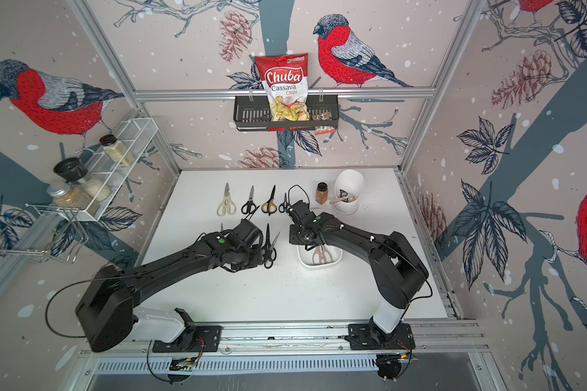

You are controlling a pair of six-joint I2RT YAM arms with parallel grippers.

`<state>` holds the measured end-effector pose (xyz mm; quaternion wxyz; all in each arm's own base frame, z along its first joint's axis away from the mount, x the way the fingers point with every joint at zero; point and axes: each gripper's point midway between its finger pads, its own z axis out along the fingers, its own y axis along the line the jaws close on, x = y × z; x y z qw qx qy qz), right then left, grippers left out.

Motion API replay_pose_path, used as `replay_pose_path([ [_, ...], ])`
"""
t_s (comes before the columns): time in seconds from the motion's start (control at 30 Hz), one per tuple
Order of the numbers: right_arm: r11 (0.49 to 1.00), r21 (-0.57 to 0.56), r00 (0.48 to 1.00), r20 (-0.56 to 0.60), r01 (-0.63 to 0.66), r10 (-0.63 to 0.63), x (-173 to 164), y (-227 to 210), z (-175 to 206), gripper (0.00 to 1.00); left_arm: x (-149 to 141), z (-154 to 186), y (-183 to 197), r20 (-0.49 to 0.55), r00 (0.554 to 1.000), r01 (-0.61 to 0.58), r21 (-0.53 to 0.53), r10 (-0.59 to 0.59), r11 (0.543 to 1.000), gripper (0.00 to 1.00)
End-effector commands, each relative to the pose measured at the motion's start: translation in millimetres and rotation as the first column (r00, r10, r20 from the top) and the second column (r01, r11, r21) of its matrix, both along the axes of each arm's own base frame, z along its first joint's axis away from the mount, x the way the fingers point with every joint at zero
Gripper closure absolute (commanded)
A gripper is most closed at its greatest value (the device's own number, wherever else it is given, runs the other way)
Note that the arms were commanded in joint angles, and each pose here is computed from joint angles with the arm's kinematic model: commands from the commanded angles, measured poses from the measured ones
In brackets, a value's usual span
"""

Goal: Take the scissors out of the storage box
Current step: Move the storage box to the center of the board, then place the scissors at the center of the board.

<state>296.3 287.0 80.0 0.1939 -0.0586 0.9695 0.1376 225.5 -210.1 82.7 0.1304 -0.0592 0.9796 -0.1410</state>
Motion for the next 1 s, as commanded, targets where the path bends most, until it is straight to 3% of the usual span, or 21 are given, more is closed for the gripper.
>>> replay_pose_path([
  [0.0,1.0,-0.011,1.0,0.02,0.008,-0.008,6.1,1.3,-2.1,0.66,5.5,0.8,-0.5,0.018,0.999,-0.028,-0.009,0.028,1.0,1.0],
  [0.37,0.997,-0.042,0.998,0.004,0.059,-0.059,2.1,-19.9,-13.3,0.85,10.7,-7.6,-12.5,0.005,1.0,-0.021,-0.039,0.021,0.999,1.0],
  [0.57,0.991,-0.029,0.992,0.009,0.129,-0.129,-1.8,-46.6,-11.2,0.87,25.5,-5.6,-33.7,0.034,0.999,-0.038,-0.059,0.04,0.998,1.0],
  [0.67,0.989,-0.016,0.989,0.01,0.145,-0.145,0.9,-54.5,-9.5,0.82,31.7,-7.9,-46.7,0.036,0.998,-0.054,-0.069,0.056,0.996,1.0],
  [0.83,0.989,0.036,0.988,0.048,0.146,-0.147,7.9,-52.7,14.1,0.61,36.2,-20.8,-61.5,0.002,0.993,-0.119,-0.104,0.12,0.987,1.0],
  [0.97,0.981,0.086,0.978,0.099,0.173,-0.181,13.6,-61.6,43.3,0.57,38.2,-29.5,-80.1,-0.033,0.99,-0.141,-0.126,0.138,0.982,1.0],
])
